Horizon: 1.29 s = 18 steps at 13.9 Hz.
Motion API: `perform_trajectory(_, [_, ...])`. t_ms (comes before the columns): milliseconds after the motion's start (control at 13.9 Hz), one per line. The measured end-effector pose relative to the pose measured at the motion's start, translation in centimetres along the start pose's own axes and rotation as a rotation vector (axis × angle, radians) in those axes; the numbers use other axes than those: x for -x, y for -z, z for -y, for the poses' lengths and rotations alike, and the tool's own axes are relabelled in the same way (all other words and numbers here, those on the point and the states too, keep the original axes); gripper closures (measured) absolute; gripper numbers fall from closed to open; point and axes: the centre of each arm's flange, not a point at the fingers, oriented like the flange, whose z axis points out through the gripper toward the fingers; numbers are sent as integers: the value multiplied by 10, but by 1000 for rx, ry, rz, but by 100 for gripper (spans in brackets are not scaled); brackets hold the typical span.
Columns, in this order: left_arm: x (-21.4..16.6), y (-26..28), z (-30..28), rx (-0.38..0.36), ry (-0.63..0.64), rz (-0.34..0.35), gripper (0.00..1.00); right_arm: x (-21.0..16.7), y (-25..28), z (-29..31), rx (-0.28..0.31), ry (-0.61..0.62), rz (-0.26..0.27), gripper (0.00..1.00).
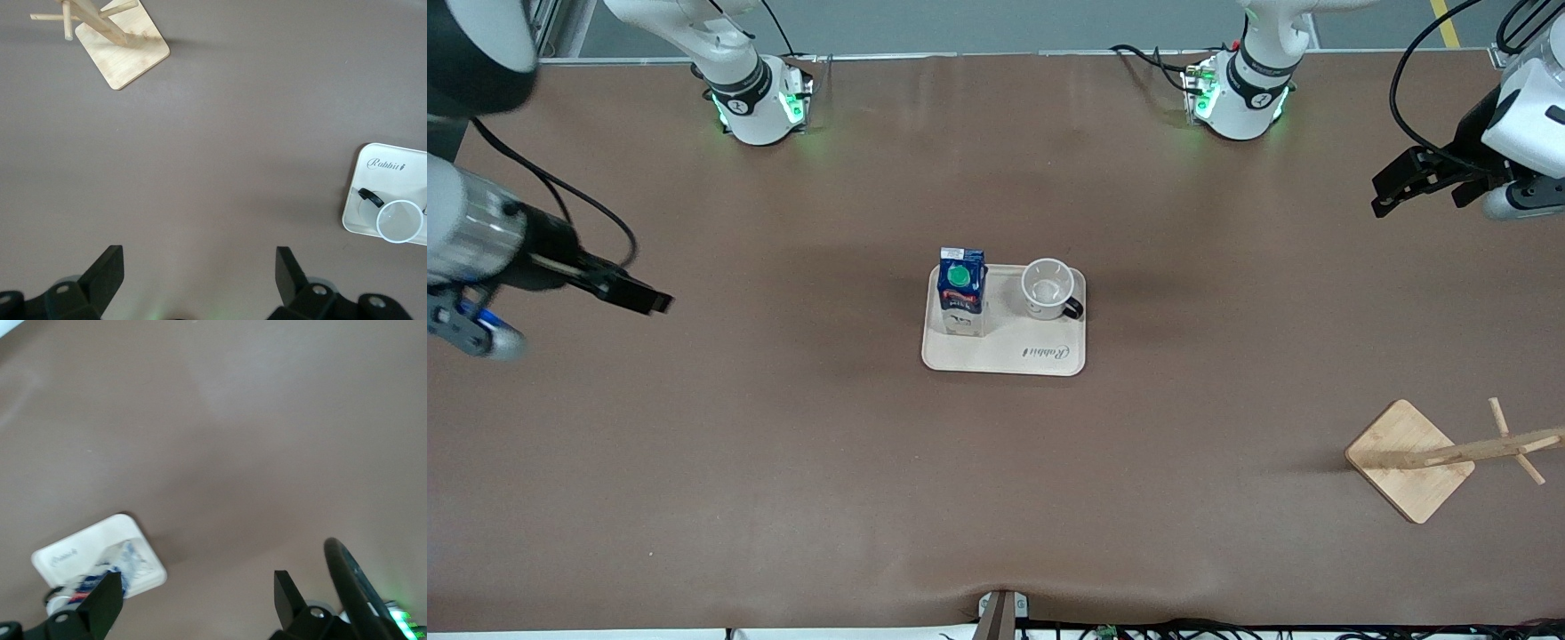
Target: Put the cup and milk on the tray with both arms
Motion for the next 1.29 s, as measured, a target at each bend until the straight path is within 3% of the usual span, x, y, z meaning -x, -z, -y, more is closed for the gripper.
perform_trajectory(215, [0, -1, 0, 0, 0, 2, 0, 17, 12, -51, 61, 121, -9, 0])
perform_trajectory(430, [1, 0, 0, 0, 0, 0, 0, 24, 20, -117, 62, 203, 4, 0])
perform_trajectory(645, [2, 2, 0, 0, 0, -3, 0, 23, 19, -155, 69, 199, 10, 0])
perform_trajectory(1291, [4, 8, 5, 2, 9, -11, 0, 10, 29, -150, 46, 217, -111, 0])
